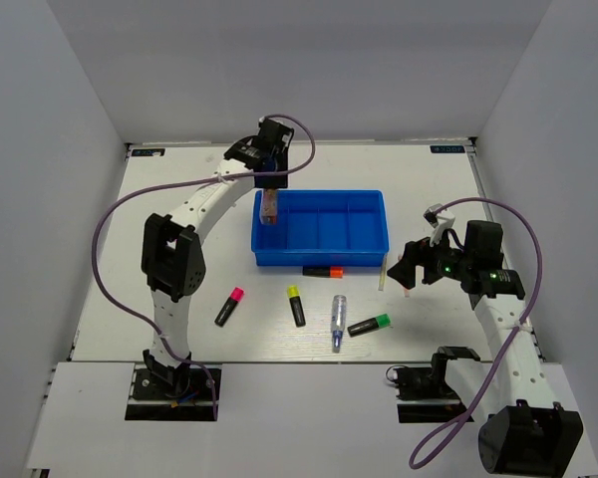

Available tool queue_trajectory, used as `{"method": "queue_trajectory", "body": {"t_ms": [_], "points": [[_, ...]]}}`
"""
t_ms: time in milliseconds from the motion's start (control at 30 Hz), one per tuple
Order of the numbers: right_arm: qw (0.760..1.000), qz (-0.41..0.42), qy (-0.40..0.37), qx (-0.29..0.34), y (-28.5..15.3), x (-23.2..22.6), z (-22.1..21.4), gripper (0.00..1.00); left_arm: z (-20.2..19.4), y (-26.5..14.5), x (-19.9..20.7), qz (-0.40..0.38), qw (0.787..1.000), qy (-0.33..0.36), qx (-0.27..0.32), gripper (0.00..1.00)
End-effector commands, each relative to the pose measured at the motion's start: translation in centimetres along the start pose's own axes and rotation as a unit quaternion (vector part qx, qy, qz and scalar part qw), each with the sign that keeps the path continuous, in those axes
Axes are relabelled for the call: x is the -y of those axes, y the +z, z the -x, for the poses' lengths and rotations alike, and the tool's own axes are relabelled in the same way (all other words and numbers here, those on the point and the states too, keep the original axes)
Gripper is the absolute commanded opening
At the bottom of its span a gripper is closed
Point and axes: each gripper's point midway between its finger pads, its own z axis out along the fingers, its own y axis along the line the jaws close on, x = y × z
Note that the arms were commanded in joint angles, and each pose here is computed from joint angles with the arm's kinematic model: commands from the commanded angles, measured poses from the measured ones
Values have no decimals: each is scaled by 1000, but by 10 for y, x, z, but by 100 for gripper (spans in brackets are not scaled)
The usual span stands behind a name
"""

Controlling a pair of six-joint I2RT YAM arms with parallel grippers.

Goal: Sort the stationery into containers
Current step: Place the stationery into the container, then grab a piece of stationery with the left arm

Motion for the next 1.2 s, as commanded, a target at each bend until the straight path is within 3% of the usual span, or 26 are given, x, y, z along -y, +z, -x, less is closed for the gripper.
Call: {"method": "queue_trajectory", "body": {"t_ms": [0,133,267,400,767,900,933,1033,1100,1133,1167], "points": [[999,5,-26,19,-3,-3,13,90,9,-8,-6,14,999,13,27,4],[1000,5,-24,18,-2,-3,12,90,0,-6,-2,15,999,23,18,25],[1000,1,-25,18,-3,-2,13,90,-1,-9,1,12,999,27,19,32],[999,-1,-27,19,-3,-2,13,90,-1,-13,4,8,999,29,19,58],[999,-6,-27,19,-3,1,13,90,5,-35,2,2,999,18,29,78],[999,-10,-26,16,-2,3,10,90,15,-77,-4,-8,999,9,53,86],[999,-12,-30,18,-2,4,11,90,14,-83,-4,-11,998,9,56,92],[999,-30,-28,6,1,14,7,90,-6,-115,-16,-21,998,7,57,100],[999,-44,-20,-8,4,22,1,90,-47,-116,-29,-24,999,13,29,100],[999,-47,-20,-9,5,24,1,90,-38,-144,-35,-42,997,-1,68,100],[999,-48,-13,-10,5,25,1,90,-80,-124,-42,-36,999,23,27,100]]}}
